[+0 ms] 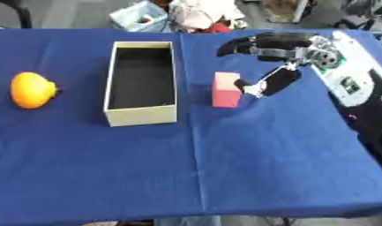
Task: Pick up objects on the table and place them in the box.
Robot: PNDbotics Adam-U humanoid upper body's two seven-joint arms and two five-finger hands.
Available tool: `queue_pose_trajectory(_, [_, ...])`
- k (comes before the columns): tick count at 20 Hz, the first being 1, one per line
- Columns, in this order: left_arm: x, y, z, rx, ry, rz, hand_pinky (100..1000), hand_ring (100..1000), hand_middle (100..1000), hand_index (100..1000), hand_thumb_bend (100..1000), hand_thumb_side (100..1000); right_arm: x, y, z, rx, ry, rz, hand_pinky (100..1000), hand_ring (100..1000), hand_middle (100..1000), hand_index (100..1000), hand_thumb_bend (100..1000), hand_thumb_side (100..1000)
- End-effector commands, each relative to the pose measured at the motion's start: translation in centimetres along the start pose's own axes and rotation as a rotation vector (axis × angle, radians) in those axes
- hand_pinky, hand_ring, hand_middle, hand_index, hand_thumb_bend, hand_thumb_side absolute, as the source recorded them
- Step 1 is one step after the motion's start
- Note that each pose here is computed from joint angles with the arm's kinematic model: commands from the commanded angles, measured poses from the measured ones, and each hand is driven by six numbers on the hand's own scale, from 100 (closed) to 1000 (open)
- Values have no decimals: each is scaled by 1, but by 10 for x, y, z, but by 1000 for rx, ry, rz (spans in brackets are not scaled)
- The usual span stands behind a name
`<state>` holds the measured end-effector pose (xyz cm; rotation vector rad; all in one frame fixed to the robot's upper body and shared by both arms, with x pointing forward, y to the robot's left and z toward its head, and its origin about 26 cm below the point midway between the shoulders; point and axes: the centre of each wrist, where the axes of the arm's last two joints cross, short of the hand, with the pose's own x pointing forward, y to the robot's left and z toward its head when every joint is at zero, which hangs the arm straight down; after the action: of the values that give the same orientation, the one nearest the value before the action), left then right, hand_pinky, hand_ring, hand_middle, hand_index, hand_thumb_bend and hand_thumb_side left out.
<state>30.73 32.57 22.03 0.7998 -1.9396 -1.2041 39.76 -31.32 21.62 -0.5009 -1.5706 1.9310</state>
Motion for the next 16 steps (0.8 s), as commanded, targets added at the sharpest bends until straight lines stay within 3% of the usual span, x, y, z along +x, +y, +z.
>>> queue_pose_trajectory(1, [-5,20,-5,-85,-14,-126,664,626,703,817,100,712,-1,-13,6,-8,7,29,921,1000,968,1000,100,442])
queue_pose_trajectory(8, [-30,29,-18,-251,59,-239,652,607,664,805,100,581,1,-13,2,-3,-7,19,920,1000,966,1000,100,469])
queue_pose_trajectory(13, [-49,25,-31,-285,106,-287,651,605,622,803,100,491,2,-13,1,1,-15,11,919,1000,965,1000,100,493])
queue_pose_trajectory(15, [-57,23,-36,-296,118,-306,658,614,628,807,159,484,2,-13,0,2,-19,10,918,999,964,1000,100,493])
queue_pose_trajectory(16, [-61,22,-38,-299,123,-315,667,623,637,813,255,505,3,-13,0,2,-21,9,918,1000,964,1000,100,497])
